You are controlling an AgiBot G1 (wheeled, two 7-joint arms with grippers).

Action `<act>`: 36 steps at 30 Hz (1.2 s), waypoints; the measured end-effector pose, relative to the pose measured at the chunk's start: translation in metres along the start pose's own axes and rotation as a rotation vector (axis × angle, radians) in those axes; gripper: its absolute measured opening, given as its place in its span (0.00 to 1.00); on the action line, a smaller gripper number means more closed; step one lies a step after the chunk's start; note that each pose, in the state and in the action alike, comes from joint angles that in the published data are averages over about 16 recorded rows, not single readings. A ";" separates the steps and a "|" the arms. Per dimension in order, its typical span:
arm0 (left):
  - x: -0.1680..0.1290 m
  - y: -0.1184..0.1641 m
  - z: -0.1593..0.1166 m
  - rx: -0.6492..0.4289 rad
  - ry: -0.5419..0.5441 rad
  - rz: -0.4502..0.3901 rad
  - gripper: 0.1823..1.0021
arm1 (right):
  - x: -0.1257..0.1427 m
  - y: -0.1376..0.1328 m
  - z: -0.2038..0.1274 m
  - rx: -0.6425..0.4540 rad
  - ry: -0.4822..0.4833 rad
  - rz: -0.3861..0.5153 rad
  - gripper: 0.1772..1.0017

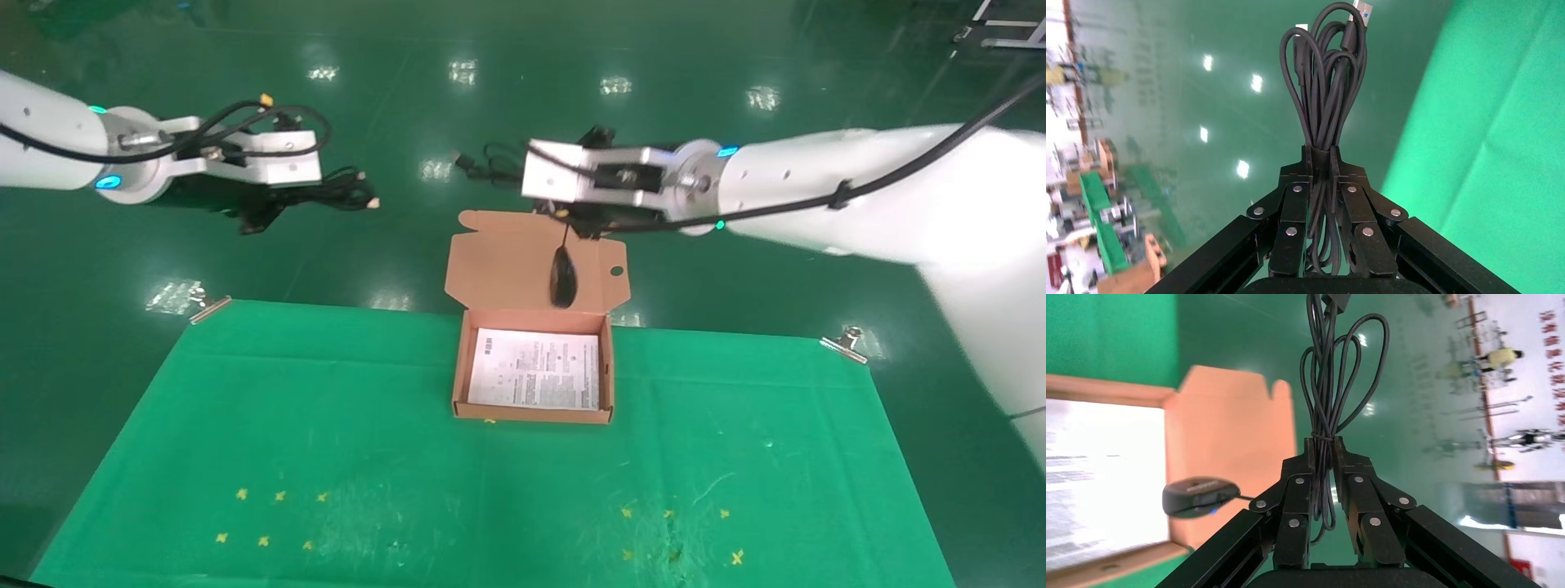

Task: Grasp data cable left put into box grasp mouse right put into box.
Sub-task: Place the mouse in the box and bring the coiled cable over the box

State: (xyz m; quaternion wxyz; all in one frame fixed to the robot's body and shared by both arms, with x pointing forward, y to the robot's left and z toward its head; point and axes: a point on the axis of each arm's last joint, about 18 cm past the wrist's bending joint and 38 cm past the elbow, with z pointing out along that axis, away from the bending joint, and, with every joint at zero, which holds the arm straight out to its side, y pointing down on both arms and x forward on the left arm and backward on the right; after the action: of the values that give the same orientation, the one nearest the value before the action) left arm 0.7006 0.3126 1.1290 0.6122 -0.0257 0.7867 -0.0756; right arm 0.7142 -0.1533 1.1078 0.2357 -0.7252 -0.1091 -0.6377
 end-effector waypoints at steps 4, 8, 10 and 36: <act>0.004 0.010 -0.003 -0.041 0.009 -0.010 0.05 | -0.016 -0.006 0.012 0.011 -0.034 0.015 0.07; 0.006 0.016 -0.007 -0.068 0.012 -0.016 0.05 | -0.031 -0.012 0.023 0.028 -0.063 0.038 0.07; 0.007 0.018 -0.008 -0.077 0.012 -0.018 0.05 | -0.039 -0.014 0.028 0.035 -0.075 0.054 0.07; 0.012 0.017 -0.013 -0.088 0.004 -0.021 0.05 | -0.130 0.034 0.058 -0.099 -0.200 0.322 0.07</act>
State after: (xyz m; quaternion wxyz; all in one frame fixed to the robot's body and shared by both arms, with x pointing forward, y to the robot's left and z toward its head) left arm 0.6862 0.3284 1.1178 0.6079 -0.0607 0.7903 -0.0472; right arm 0.7595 -0.1358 0.9696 0.2869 -0.8038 0.0169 -0.5209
